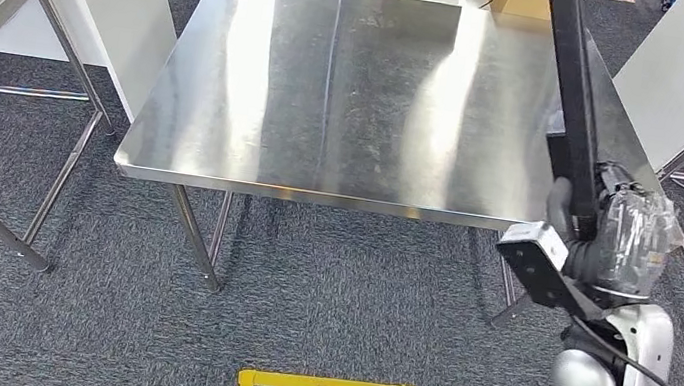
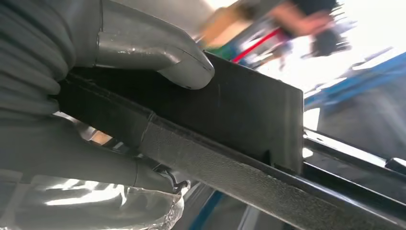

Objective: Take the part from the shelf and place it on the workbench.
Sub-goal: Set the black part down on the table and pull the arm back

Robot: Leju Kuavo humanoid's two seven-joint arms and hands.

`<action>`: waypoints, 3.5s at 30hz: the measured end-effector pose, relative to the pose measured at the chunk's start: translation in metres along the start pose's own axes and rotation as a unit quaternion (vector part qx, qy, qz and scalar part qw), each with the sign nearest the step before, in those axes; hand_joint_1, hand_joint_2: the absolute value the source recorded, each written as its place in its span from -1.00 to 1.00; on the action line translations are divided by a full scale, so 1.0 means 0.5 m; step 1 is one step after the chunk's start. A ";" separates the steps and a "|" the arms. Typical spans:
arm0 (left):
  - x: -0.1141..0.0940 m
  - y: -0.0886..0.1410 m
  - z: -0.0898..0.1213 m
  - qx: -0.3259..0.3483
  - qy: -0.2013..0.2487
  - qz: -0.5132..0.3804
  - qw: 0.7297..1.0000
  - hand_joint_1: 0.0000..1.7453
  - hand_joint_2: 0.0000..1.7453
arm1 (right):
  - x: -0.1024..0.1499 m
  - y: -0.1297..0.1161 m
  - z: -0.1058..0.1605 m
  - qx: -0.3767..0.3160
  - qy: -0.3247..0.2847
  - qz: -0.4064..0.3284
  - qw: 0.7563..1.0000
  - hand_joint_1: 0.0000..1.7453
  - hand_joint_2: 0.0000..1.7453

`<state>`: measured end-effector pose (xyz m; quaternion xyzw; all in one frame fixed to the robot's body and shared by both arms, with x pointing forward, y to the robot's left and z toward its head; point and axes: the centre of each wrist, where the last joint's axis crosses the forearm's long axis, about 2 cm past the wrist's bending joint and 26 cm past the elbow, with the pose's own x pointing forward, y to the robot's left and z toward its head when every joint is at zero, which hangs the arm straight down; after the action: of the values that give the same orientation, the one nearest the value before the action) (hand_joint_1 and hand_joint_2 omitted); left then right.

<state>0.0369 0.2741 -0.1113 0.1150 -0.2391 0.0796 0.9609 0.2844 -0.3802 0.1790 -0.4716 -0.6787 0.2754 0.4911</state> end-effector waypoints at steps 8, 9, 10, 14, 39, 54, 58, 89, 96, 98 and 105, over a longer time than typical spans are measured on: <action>0.001 0.003 -0.001 -0.008 -0.003 -0.010 1.000 -1.00 1.00 | -0.203 -0.088 -0.055 -0.003 0.116 0.191 0.975 0.76 1.00; 0.002 0.004 -0.002 -0.009 -0.004 -0.011 1.000 -1.00 1.00 | -0.218 -0.094 -0.062 0.000 0.131 0.205 0.970 0.76 1.00; 0.003 0.006 -0.003 -0.010 -0.005 -0.013 1.000 -1.00 1.00 | -0.233 -0.098 -0.070 0.005 0.146 0.216 0.965 0.76 1.00; 0.007 0.012 -0.007 -0.014 -0.011 -0.020 1.000 -1.00 1.00 | -0.286 -0.102 -0.089 0.027 0.202 0.235 0.950 0.76 1.00; 0.023 0.018 -0.015 -0.009 -0.012 0.002 1.000 -1.00 1.00 | -0.266 0.020 -0.163 0.143 0.212 0.235 0.938 0.76 1.00; 0.030 0.011 -0.016 -0.023 -0.013 -0.003 1.000 -1.00 1.00 | -0.194 0.073 -0.190 0.234 0.122 0.220 0.939 0.76 1.00; 0.029 0.018 -0.017 -0.023 -0.010 -0.010 1.000 -1.00 1.00 | -0.170 0.107 -0.177 0.299 0.090 0.193 0.930 0.76 1.00; 0.061 0.005 -0.026 -0.035 -0.018 -0.015 0.999 -1.00 1.00 | 0.049 0.323 -0.052 0.445 -0.040 0.210 0.869 0.76 1.00; 0.049 0.000 -0.020 -0.041 -0.014 -0.030 0.999 -1.00 1.00 | 0.064 0.340 -0.023 0.338 0.007 0.331 0.881 0.76 1.00; 0.047 -0.002 -0.019 -0.042 -0.013 -0.032 0.999 -1.00 1.00 | 0.056 0.333 -0.030 0.317 0.013 0.357 0.879 0.76 1.00; 0.043 -0.007 -0.016 -0.050 -0.020 -0.042 0.998 -1.00 1.00 | 0.005 0.292 -0.059 0.242 0.113 0.395 0.879 0.76 1.00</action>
<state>0.0601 0.2747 -0.1085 0.0786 -0.2569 0.0251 0.9629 0.3654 -0.3218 0.0686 -0.5947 -0.2879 0.5469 0.5141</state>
